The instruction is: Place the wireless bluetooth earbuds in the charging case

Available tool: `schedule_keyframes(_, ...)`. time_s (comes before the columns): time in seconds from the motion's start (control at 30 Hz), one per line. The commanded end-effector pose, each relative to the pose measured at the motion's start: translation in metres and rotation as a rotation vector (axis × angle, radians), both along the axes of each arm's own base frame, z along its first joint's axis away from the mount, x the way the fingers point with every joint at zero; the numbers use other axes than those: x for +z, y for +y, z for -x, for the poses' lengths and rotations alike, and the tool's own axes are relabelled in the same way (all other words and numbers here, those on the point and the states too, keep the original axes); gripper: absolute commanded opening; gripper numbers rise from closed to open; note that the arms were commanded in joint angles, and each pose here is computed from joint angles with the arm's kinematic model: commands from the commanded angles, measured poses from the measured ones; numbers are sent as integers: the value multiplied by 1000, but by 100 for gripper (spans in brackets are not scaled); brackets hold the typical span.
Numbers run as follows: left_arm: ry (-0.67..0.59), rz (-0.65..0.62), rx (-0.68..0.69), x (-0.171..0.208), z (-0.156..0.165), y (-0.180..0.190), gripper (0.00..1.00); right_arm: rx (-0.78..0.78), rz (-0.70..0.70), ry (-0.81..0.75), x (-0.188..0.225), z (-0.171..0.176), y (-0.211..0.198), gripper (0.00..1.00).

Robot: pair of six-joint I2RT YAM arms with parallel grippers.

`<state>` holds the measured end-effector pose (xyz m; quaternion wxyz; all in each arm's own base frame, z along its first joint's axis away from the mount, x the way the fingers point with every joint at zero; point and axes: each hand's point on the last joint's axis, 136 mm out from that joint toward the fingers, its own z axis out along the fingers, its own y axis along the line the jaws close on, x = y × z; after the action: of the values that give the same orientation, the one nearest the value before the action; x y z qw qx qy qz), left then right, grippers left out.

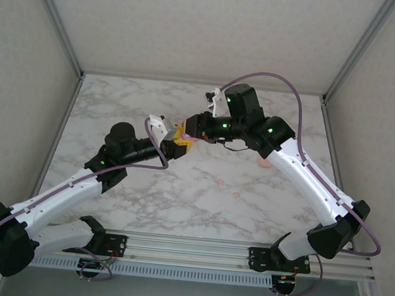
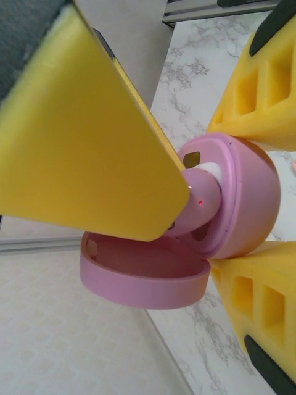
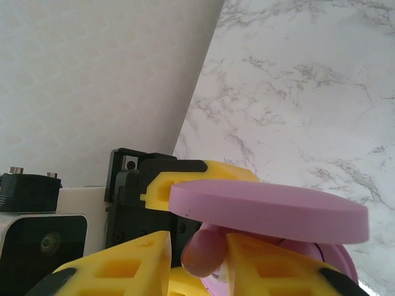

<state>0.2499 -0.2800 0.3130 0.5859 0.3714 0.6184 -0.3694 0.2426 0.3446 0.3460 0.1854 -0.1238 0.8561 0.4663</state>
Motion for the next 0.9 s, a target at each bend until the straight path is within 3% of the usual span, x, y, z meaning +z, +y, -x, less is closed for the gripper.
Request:
schedule_keyframes(0.0, -100, 67, 4, 37, 3, 1, 16, -18, 72, 14, -12, 1, -6, 31)
schedule_keyframes(0.27, -98, 62, 10, 35, 1, 1, 16, -31, 67, -13, 2, 1, -11, 35)
schedule_keyframes(0.53, -94, 45, 12, 29, 1, 1, 15, -77, 11, -157, 44, 3, -30, 43)
schedule_keyframes(0.77, -90, 39, -25, 30, 8, 0, 15, -222, 72, -192, 46, -38, -49, 45)
schedule_keyframes(0.87, -96, 38, -34, 33, 12, 0, 16, -207, 138, -171, 35, -52, -41, 45)
